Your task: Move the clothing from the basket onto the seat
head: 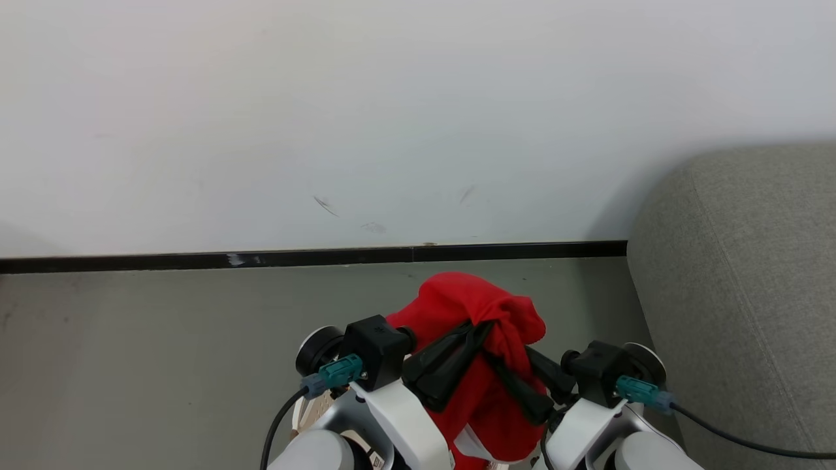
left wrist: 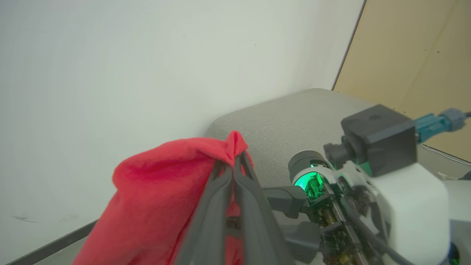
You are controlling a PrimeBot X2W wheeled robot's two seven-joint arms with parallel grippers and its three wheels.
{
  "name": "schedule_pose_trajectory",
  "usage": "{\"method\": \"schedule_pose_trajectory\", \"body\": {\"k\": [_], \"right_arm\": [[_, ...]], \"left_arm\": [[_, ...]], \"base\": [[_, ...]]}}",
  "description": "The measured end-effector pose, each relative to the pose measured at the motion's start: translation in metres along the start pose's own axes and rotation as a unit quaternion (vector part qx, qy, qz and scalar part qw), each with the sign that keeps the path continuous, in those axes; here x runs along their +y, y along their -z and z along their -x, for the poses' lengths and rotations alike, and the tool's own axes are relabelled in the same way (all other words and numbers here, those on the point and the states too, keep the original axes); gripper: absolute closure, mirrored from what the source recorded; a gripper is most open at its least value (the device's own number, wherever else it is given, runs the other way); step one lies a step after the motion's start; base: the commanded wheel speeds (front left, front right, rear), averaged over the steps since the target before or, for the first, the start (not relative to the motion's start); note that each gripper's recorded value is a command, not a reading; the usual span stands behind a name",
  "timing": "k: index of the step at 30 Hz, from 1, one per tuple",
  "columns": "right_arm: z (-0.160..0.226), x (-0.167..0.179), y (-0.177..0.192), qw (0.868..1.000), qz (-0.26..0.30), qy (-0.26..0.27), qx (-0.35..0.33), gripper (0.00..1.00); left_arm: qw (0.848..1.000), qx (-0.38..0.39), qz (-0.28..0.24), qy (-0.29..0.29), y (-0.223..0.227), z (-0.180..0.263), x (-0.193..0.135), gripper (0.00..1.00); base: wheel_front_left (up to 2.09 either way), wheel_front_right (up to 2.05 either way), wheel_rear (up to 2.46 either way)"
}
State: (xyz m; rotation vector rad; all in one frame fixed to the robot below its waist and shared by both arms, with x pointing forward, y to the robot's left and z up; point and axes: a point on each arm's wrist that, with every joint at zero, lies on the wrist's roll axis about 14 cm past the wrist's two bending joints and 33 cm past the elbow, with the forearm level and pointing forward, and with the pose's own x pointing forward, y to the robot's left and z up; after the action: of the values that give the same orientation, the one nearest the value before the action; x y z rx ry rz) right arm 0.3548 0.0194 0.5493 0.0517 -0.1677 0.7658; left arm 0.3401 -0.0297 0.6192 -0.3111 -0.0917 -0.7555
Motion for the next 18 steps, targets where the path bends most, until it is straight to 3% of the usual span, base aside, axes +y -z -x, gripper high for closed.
{"method": "schedule_pose_trajectory", "body": {"k": [14, 15, 16, 17, 18], "right_arm": [[0.001, -0.01, -0.004, 1.0, -0.009, 0.015, -0.008, 1.0], [0.002, -0.012, -0.004, 1.0, -0.009, 0.018, -0.008, 1.0], [0.003, -0.014, -0.005, 1.0, -0.009, 0.021, -0.008, 1.0], [0.004, -0.015, -0.005, 1.0, -0.01, 0.024, -0.009, 1.0], [0.005, -0.016, -0.004, 1.0, -0.011, 0.026, -0.009, 1.0]], "left_arm": [[0.999, 0.016, 0.016, -0.032, 0.008, 0.011, 0.015, 1.0], [0.999, 0.015, 0.015, -0.031, 0.008, 0.011, 0.014, 0.89], [0.999, 0.015, 0.012, -0.03, 0.007, 0.012, 0.014, 0.65], [0.999, 0.015, 0.009, -0.028, 0.007, 0.012, 0.014, 0.51], [1.0, 0.015, 0.007, -0.027, 0.007, 0.012, 0.014, 0.24]], "base": [[0.0, 0.0, 0.0], [0.0, 0.0, 0.0], [0.0, 0.0, 0.0], [0.0, 0.0, 0.0], [0.0, 0.0, 0.0]]}}
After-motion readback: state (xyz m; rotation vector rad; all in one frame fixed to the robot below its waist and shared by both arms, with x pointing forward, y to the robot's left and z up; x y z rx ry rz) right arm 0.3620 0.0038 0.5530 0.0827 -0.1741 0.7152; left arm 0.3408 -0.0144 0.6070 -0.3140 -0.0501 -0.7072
